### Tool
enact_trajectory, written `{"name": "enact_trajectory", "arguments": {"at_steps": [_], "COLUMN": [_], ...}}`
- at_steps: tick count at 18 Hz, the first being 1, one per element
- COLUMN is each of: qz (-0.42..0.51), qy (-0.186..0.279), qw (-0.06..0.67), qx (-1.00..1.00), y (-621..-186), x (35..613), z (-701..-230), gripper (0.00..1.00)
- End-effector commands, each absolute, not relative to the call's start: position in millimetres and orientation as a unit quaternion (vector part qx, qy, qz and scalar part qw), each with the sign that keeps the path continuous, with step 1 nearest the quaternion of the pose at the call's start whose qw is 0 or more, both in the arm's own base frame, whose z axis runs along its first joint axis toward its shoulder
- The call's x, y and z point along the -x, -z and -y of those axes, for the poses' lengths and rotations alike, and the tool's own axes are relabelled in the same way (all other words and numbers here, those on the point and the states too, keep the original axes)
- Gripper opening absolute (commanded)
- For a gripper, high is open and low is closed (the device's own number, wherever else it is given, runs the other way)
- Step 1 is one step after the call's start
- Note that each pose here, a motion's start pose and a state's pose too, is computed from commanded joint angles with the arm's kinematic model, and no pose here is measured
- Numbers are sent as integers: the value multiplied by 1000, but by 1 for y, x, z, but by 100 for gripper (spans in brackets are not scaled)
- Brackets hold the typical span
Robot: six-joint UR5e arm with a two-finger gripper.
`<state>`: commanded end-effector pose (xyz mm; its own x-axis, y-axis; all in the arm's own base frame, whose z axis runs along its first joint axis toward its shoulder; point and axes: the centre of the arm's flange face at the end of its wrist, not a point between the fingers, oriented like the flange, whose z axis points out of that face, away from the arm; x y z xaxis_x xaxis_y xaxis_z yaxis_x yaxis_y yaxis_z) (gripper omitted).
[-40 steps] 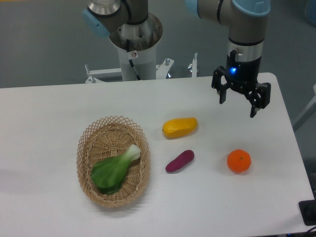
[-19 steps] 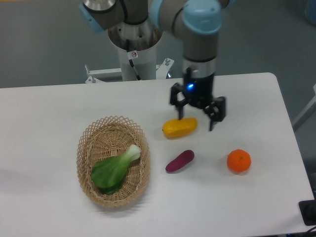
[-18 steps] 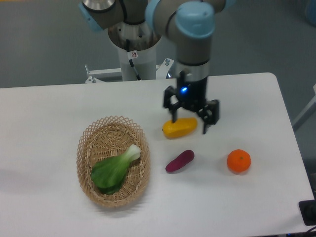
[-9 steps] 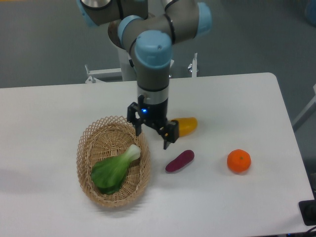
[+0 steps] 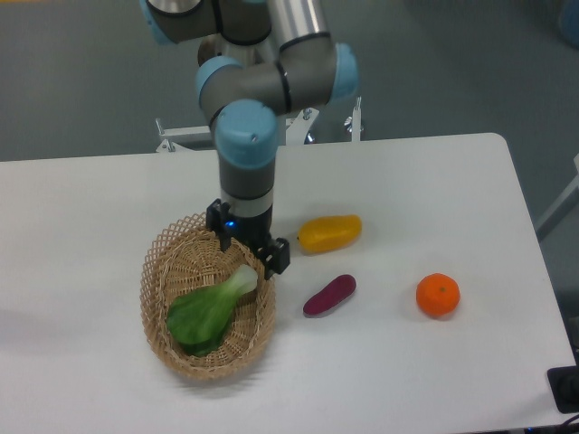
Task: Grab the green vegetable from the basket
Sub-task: 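Lower the gripper onto the bok choy stem and close it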
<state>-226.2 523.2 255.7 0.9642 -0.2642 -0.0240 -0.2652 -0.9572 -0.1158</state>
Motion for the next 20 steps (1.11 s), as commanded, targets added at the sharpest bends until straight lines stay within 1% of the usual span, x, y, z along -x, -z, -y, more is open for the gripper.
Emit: {"name": "enact_trajectory", "arguments": {"at_steps": [4,6,20], "qz": [-145,-146,-146], "qy": [8,6,0], "qw": [44,33,35], "qx": [988,989,989], "y": [-235,-226,-215], "x": [216,217,222], "z": [-529,-531,-538], "gripper": [100,100,100]}}
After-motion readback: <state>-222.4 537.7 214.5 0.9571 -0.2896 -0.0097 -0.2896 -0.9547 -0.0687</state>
